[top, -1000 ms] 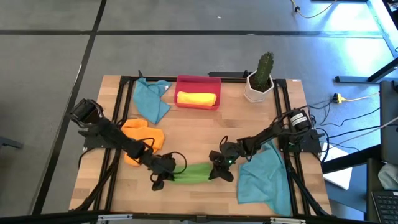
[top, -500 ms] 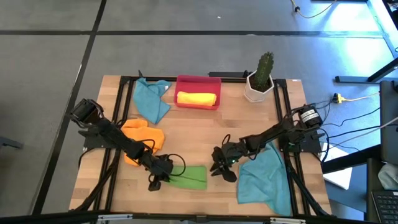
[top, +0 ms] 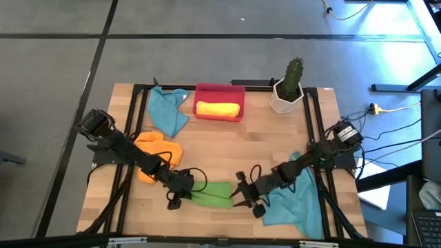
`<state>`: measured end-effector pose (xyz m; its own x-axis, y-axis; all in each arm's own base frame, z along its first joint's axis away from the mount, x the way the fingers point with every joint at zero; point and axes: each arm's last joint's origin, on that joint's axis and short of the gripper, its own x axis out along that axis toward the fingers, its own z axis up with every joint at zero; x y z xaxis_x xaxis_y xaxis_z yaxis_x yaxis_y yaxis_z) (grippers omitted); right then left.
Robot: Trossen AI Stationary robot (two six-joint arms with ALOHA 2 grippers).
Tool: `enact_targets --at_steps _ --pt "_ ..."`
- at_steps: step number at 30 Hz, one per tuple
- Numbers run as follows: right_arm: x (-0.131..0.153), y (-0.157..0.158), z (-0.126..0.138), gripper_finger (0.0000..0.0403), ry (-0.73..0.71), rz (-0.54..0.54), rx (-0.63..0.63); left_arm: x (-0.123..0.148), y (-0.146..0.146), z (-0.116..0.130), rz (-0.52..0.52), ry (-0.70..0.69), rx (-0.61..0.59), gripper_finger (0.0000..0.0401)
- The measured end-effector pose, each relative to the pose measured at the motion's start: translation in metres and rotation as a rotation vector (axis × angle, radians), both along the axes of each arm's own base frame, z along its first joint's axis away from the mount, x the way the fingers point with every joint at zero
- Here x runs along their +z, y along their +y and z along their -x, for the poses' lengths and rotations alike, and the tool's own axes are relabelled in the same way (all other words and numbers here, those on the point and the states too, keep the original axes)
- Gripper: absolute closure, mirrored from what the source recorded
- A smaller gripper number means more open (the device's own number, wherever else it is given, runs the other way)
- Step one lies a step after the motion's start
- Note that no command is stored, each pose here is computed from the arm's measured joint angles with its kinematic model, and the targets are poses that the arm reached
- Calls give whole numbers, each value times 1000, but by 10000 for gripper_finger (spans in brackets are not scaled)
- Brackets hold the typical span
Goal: Roll microfiber towels into tight, uniform cylinder then place into a basket
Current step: Roll the green towel
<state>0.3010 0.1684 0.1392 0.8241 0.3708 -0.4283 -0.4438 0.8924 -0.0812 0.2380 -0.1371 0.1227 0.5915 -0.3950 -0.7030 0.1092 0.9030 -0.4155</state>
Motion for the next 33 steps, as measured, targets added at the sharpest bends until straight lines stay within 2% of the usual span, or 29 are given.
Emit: enact_targets --at_steps 2,9,16,21,28,33 --pt "0 5 2 234 -22 42 -10 -4 6 1 4 2 24 401" --pt "-11 8 4 240 3 91 -45 -15 21 8 57 -34 90 401" --pt "-22 22 -19 270 32 162 -23 -17 26 9 69 -43 126 401" --pt "-23 15 -35 292 91 245 -154 -17 25 10 61 -48 126 401" --pt "-30 -21 -49 314 210 161 -330 -16 24 9 -1 -104 106 398" --pt "-33 -36 -53 321 271 85 -371 -11 22 5 -3 -175 54 366"
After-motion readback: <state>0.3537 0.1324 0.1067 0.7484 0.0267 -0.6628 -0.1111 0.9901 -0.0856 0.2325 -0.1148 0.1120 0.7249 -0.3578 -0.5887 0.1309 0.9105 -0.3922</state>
